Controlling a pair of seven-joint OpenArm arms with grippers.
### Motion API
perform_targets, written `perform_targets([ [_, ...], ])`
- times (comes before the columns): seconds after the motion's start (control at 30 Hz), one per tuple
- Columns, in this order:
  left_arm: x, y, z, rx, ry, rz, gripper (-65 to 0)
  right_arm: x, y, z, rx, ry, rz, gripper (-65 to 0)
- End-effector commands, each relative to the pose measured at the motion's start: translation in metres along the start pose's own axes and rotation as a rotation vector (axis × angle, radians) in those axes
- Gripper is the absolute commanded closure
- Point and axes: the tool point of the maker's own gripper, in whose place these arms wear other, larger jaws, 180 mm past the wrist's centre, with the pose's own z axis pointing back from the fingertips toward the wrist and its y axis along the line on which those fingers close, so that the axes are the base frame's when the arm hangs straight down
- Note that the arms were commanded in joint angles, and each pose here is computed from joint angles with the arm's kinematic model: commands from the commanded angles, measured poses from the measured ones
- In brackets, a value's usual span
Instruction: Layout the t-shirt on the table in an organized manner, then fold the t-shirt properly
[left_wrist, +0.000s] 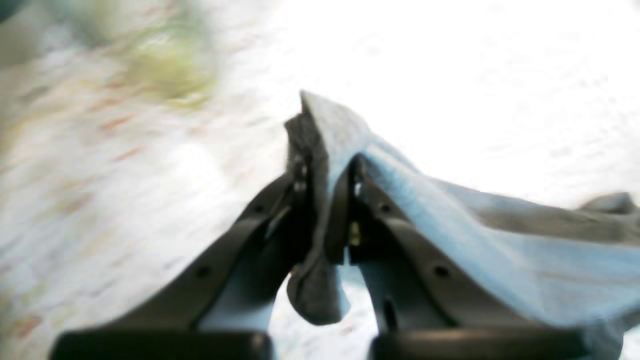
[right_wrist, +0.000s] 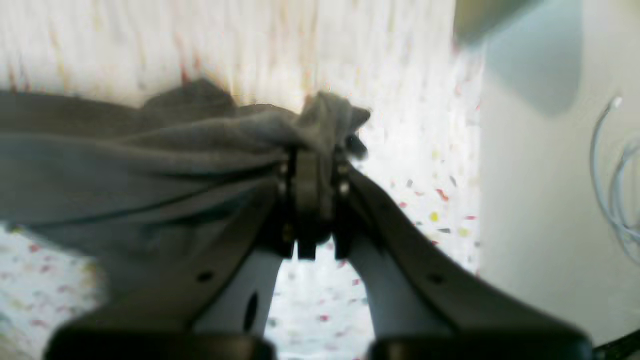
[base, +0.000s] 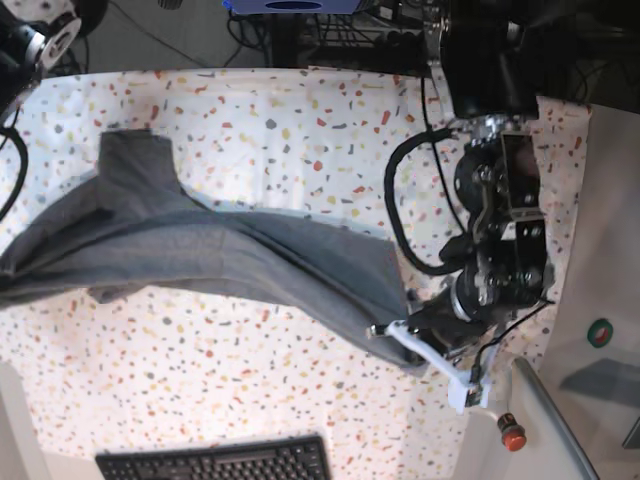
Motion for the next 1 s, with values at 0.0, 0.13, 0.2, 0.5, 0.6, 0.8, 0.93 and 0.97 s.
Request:
perform_targets([
  [0.0,0.022,0.002,-0.001,0.022,-0.053,0.004,0.0,0.016,-0.009,0.001,-0.019,-0.026,-0.024,0.0],
  [0.13,0.021,0.007,-0.010,0.060,-0.034,-0.013,0.0,0.011,-0.014,-0.005,-0.017,0.000,-0.045,0.0],
  [0.2,0.011,0.013,-0.011,0.080,-0.012,-0.021,0.0,-0.002,-0.014,-0.009,-0.014,0.013,-0.047,0.0],
  [0.5,-0.008,0.042,-0.015,0.137,-0.051,-0.050,0.0,-0.002,0.007,-0.064,0.096,0.001,-0.024,0.0],
  [0.6,-0.014,0.041,-0.019,0.135,-0.034,-0.045,0.0,0.020,0.024,-0.090,0.153,-0.003,0.023,0.0],
  [0.8,-0.017,0.041,-0.020,0.135,-0.027,-0.043,0.0,0.032,0.031,-0.126,0.152,0.105,-0.001,-23.1],
  [0.93,-0.028,0.044,-0.019,0.139,-0.005,-0.043,0.0,0.036,0.020,-0.120,0.127,0.060,-0.068,-51.3],
  [0.97,-0.029,0.044,-0.018,0.140,-0.004,-0.044,0.0,0.033,0.014,-0.114,0.118,0.049,-0.095,-51.8],
])
